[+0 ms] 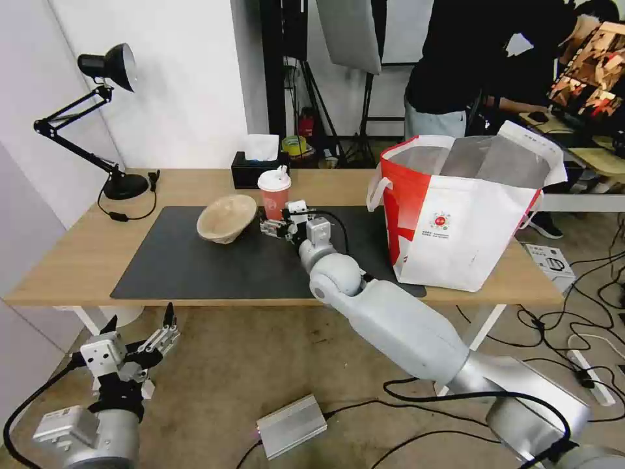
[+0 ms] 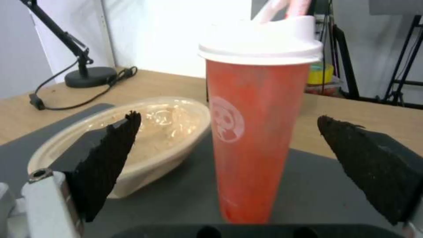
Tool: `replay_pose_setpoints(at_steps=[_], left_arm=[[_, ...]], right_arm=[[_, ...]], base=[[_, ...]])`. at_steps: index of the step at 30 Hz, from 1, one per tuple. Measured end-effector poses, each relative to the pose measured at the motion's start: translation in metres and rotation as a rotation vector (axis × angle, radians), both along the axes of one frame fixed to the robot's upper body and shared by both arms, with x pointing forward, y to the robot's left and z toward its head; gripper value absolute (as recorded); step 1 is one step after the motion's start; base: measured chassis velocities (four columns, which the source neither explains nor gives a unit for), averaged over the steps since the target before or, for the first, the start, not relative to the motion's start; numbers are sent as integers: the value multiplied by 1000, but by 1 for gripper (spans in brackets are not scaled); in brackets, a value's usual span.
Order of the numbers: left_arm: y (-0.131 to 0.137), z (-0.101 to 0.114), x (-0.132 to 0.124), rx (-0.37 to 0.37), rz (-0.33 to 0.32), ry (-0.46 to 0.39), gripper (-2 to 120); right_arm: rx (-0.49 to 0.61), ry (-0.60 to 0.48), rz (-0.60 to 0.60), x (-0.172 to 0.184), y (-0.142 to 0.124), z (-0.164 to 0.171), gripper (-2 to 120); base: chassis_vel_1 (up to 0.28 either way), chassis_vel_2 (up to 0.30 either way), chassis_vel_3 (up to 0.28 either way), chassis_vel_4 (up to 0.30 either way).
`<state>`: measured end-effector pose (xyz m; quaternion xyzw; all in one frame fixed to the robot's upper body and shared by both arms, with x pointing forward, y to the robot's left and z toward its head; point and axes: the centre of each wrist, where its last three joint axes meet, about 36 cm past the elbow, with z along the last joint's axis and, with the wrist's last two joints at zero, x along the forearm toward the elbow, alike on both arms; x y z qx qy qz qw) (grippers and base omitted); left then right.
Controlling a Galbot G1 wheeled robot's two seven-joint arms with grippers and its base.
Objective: Pick up the trash from the table and place it into the takeout bag.
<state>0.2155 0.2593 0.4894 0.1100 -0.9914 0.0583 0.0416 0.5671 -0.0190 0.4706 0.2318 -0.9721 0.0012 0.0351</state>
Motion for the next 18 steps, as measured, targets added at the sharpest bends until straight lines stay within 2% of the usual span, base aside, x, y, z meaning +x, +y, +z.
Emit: replay_pose_setpoints(at_steps=[5, 18], left_arm=[[0, 0, 0, -1, 0, 0, 100], [-1, -1, 0, -4, -2, 2, 100]], right_arm=[[8, -1, -2, 11, 11, 2, 100], [10, 5, -36, 33, 18, -3, 100]], base=[[0, 0, 0, 0], [0, 0, 0, 0]])
